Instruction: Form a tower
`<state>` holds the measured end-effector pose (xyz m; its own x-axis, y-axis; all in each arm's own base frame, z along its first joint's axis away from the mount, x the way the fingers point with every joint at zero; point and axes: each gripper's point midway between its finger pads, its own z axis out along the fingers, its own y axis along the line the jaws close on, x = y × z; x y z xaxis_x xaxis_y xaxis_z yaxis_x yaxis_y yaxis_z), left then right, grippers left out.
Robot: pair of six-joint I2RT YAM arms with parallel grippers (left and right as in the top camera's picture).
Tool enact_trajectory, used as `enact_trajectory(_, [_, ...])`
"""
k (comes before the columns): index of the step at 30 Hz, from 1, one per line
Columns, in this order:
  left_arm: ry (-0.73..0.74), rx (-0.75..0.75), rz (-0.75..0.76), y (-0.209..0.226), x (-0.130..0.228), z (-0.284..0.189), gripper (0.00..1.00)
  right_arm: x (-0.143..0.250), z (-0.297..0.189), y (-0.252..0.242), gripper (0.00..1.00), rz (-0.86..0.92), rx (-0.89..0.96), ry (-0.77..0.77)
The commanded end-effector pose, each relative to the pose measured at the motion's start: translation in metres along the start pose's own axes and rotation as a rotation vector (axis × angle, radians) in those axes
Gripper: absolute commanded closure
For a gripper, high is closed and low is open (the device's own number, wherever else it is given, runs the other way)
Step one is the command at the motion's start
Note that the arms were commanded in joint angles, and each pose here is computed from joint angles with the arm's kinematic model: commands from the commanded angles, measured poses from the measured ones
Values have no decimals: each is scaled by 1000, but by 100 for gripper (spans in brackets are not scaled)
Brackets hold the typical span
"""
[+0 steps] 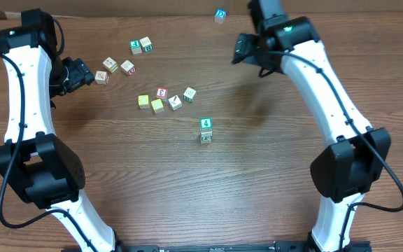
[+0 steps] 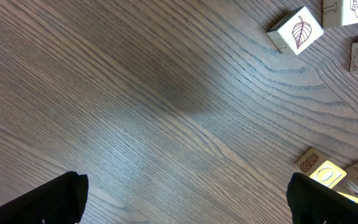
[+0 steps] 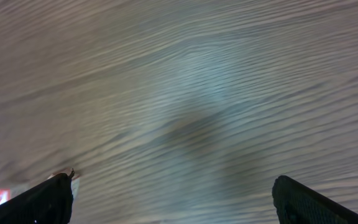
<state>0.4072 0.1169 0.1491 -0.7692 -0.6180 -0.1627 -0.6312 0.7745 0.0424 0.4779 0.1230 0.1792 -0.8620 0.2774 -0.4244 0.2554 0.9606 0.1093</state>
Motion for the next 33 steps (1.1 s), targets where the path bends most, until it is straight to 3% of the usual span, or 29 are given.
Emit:
enact_trajectory(1, [-26,15,8,-3,-2,-10,0,-12,-1,-15,0,27,13,-15])
enact_trajectory(10, [-26,15,8,-3,-2,-10,1,-25,2,-43,0,84,40,-22])
enact_trajectory(33, [-26,15,8,-3,-2,-10,0,-25,2,-44,0,85,41,-22])
